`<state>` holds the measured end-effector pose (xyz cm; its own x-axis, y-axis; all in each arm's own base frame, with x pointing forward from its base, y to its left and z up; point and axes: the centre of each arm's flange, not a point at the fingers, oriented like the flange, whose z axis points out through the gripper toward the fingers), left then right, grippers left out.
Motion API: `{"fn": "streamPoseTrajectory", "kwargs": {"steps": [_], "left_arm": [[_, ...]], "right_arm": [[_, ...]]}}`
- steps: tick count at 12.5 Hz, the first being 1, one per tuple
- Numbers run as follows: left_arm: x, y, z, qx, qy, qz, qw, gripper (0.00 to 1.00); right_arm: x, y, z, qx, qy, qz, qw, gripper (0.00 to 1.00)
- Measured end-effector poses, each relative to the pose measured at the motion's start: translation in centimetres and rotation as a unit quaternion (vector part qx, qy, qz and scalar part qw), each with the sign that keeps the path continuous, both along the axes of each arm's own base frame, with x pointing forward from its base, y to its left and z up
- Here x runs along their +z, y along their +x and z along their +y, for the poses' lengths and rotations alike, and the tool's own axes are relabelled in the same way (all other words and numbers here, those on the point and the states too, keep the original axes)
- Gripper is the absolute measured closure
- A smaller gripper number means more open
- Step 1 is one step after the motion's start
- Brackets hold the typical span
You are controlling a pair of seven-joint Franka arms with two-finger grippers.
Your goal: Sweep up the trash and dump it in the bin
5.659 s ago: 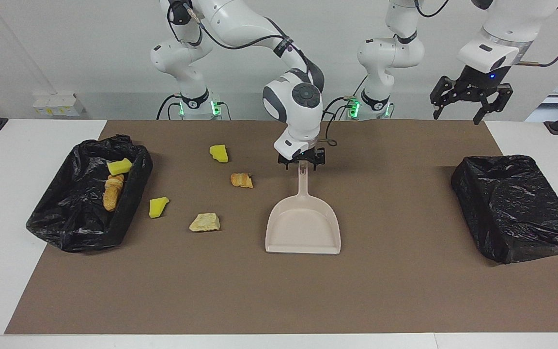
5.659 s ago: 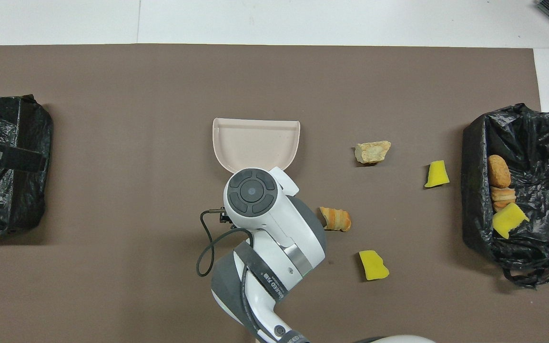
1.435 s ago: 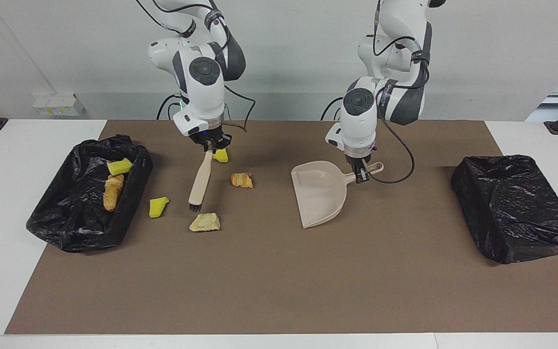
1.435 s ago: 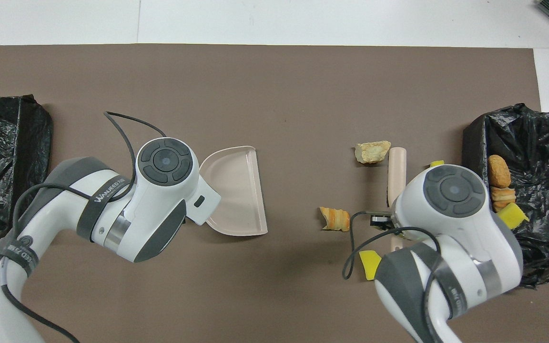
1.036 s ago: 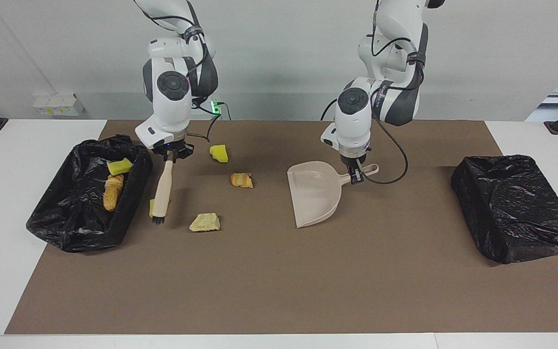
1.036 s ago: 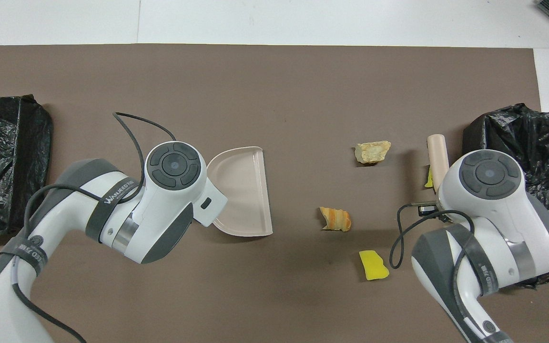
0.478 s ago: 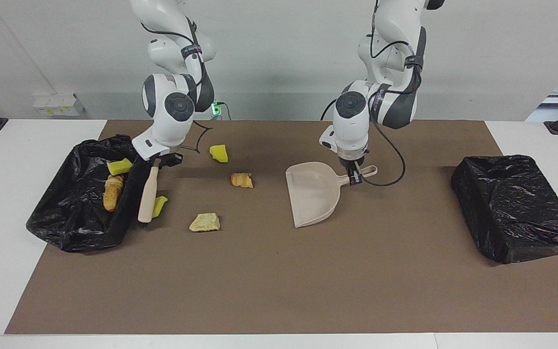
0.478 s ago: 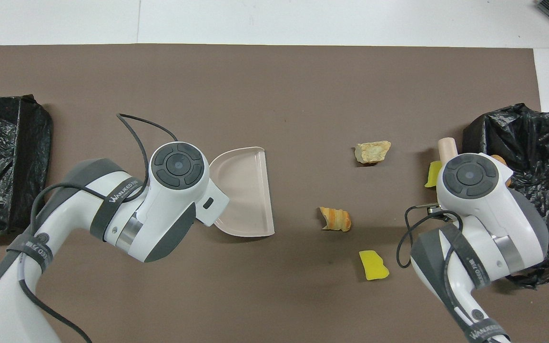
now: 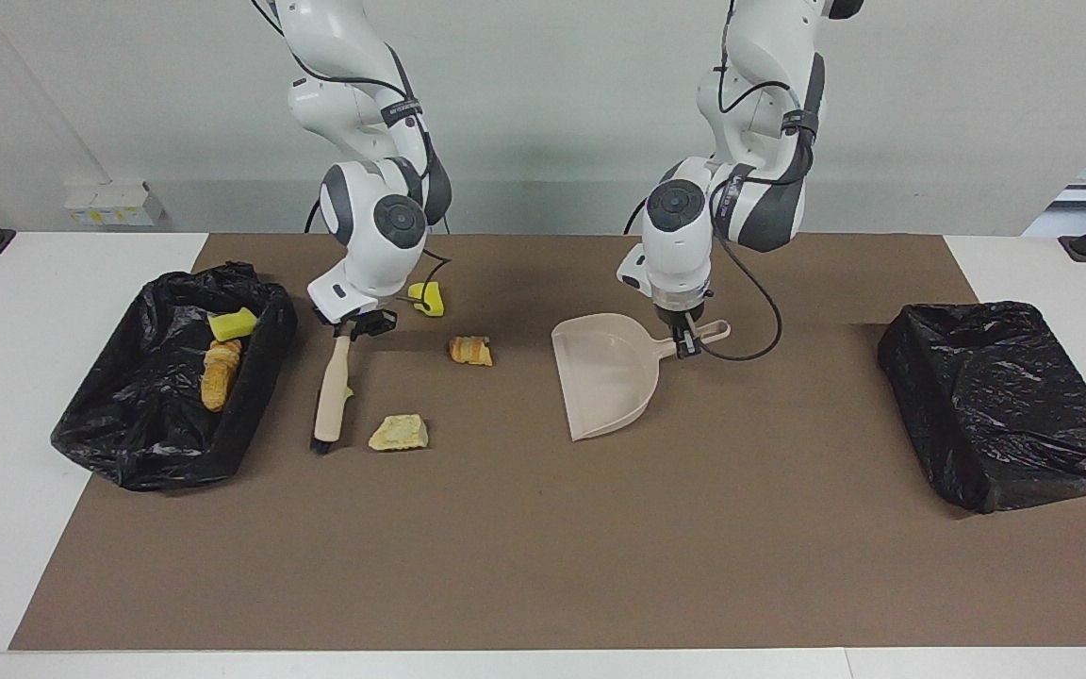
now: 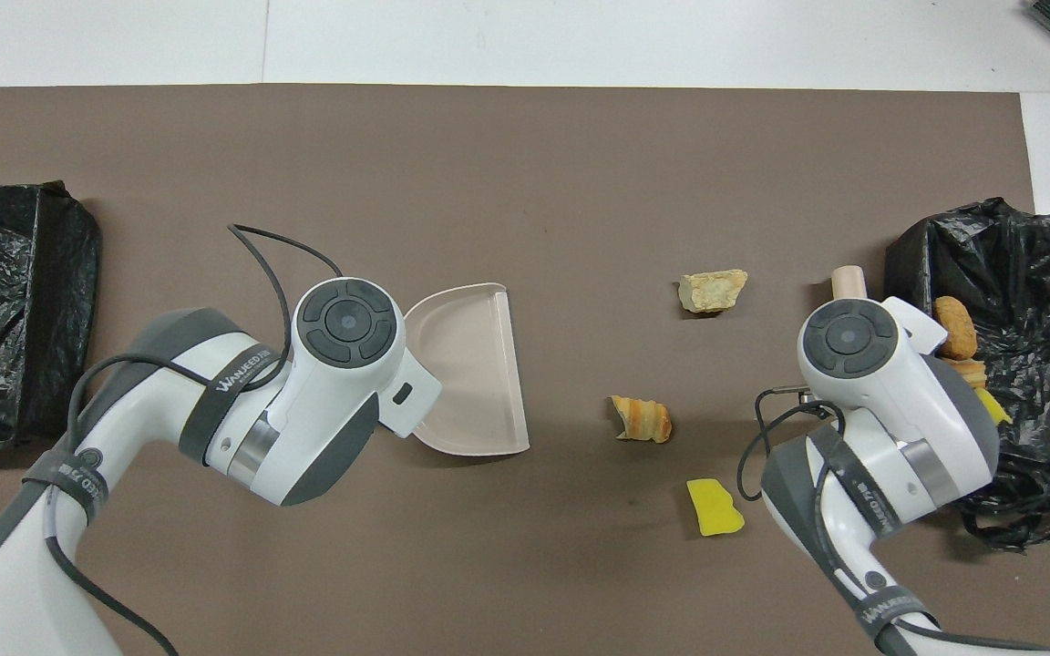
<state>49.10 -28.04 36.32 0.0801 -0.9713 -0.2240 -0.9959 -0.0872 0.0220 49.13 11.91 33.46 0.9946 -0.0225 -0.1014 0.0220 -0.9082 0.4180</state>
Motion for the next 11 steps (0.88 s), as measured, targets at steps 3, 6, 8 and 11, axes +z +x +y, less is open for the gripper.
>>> {"fn": "streamPoseTrajectory", "kwargs": {"steps": [3, 6, 8, 11], "left_arm": [[-0.2, -0.1, 0.0, 0.007, 0.001, 0.0, 1.0, 0.68], [-0.3, -0.3, 0.0, 0.016, 0.003, -0.001, 1.0, 0.68], [-0.3, -0.3, 0.0, 0.019, 0.003, -0.001, 1.0, 0.68], [-0.5, -0.4, 0.0, 0.024, 0.004, -0.001, 1.0, 0.68]], "right_arm": [[0.2, -0.5, 4.4, 0.01, 0.064, -0.015, 0.998, 0.74], [0.3, -0.9, 7.5, -0.011, 0.135, -0.022, 0.991, 0.74], [0.3, -1.5, 9.6, -0.027, 0.177, -0.017, 0.984, 0.74], [0.8, -3.3, 14.0, -0.043, 0.232, 0.003, 0.972, 0.74]]}}
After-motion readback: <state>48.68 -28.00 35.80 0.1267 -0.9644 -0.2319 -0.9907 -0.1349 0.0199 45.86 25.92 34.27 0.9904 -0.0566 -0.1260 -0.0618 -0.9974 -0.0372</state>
